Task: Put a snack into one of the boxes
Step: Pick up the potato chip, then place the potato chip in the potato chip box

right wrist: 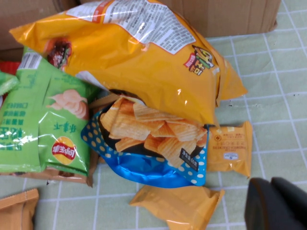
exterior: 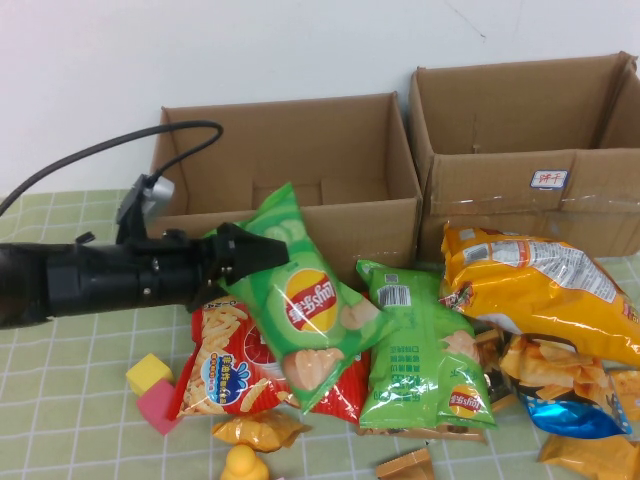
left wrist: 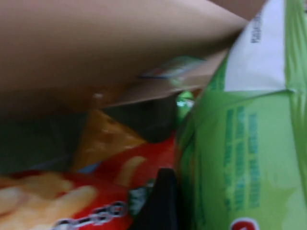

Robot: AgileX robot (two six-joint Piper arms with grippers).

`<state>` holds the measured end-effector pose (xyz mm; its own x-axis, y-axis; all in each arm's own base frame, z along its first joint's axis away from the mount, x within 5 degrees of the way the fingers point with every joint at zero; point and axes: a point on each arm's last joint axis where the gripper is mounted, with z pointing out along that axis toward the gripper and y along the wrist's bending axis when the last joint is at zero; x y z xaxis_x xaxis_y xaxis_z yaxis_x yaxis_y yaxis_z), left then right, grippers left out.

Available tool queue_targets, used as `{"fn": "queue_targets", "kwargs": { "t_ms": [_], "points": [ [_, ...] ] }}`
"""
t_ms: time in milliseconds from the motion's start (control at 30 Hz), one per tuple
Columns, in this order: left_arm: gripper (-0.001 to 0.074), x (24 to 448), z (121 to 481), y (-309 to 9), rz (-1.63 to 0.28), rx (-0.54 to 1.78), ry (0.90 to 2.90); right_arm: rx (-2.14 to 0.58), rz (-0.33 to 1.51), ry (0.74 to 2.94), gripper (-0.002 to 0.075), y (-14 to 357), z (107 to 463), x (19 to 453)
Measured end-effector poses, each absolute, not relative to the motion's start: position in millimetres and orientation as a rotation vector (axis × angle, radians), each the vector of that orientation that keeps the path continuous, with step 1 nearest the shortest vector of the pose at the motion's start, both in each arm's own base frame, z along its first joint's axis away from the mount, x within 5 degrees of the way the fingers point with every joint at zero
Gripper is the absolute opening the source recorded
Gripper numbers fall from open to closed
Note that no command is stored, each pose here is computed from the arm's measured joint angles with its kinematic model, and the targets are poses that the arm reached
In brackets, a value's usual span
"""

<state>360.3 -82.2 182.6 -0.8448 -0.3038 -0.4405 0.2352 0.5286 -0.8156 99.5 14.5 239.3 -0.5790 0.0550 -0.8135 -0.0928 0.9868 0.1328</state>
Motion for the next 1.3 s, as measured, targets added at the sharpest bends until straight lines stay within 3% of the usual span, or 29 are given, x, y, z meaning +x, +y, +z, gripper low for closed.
{"fn": "queue_targets", "kwargs": {
  "t_ms": [100,367,700,933,1100,1300],
  "points": [
    [0.0600,359,185,-87,-1.347,-0.012,2.210,-0.025,0.200,2.179,-0.0002,15,239,99],
    [0.0206,351,196,-95,-1.522,0.111,2.139,-0.028,0.199,2.179,-0.0002,15,239,99],
    [0.0197,350,208,-98,-1.637,0.083,2.133,-0.017,0.223,2.176,-0.0002,16,240,100],
    [0.0197,367,272,-99,-1.610,0.206,1.981,-0.017,0.223,2.176,-0.0002,16,240,100],
    [0.0197,394,326,-96,-1.422,0.253,1.843,-0.017,0.223,2.176,-0.0002,16,240,100],
    [0.0197,423,347,-77,-1.078,0.044,1.789,-0.018,0.222,2.176,-0.0002,16,240,100]
  ]
}}
